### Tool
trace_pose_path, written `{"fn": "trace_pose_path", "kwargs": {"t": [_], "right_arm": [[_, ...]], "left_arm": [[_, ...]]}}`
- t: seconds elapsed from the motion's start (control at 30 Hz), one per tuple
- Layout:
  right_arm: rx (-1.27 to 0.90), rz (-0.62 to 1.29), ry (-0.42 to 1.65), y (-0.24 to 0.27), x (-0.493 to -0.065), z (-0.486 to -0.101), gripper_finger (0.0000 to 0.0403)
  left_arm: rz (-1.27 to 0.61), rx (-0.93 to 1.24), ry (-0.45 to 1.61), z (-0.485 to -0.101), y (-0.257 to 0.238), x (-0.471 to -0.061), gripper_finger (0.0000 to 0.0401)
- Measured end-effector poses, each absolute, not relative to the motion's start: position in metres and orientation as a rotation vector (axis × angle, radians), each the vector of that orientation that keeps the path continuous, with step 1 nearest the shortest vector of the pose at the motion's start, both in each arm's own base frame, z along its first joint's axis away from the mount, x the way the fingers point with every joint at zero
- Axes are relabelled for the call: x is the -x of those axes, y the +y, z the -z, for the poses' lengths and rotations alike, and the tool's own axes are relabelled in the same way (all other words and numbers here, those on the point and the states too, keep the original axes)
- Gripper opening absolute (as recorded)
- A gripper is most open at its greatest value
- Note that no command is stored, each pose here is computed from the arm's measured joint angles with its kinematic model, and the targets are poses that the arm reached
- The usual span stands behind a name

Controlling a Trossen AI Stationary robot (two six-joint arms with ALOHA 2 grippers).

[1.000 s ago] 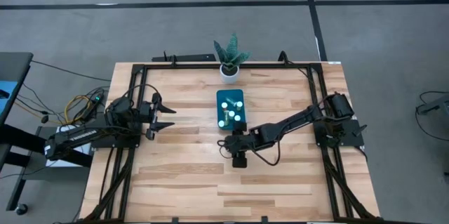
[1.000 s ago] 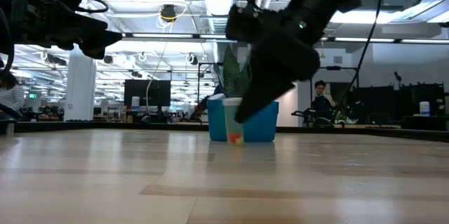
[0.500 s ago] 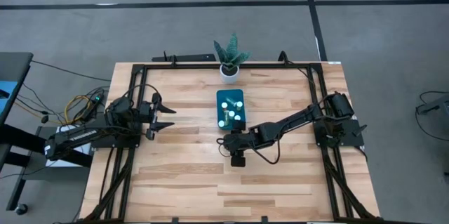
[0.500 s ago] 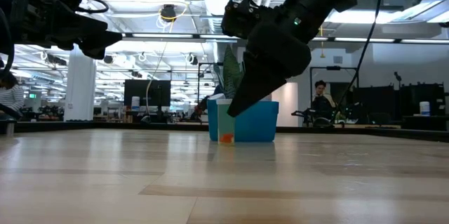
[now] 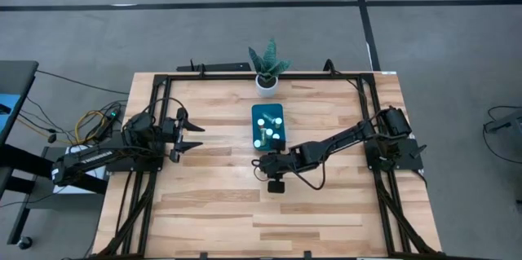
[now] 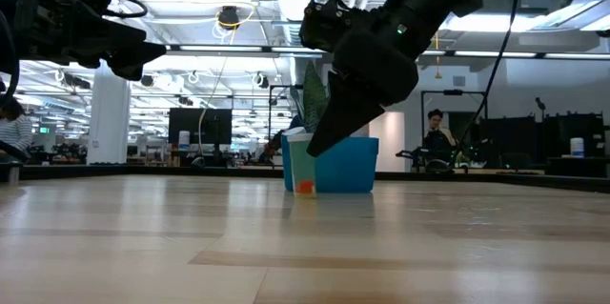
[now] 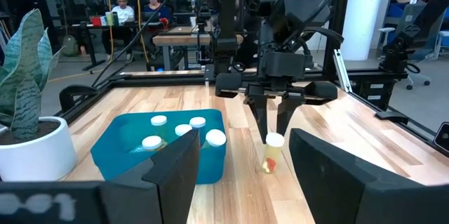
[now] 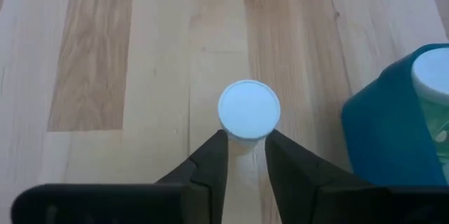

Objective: Pick and place pill bottles into a basket
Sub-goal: Put the yellow pill bottle into the bin

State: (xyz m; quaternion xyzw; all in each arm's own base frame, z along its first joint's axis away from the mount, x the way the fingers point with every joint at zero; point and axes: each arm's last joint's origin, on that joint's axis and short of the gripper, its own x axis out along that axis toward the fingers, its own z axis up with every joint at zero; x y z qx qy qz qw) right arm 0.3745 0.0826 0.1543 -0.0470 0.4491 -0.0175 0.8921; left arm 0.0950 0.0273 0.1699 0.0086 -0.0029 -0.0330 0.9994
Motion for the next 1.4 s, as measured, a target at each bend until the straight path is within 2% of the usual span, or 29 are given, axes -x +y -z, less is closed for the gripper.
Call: {"fn": "trace_pose_path", "kwargs": {"t": [1.1, 1.4], "right_arm": [[0.088, 0.037, 0.907, 0.0808, -0.3771, -0.1558, 0.0088], [0.087, 0.036, 0.905, 0.0808, -0.3772, -0.1559, 0.0137]], "left_arm": [[0.066, -0.017, -0.006, -0.1700, 0.0273, -0.0950, 0.0213], [0.066, -0.017, -0.006, -0.1700, 0.0272, -0.0950, 0.0213]]}}
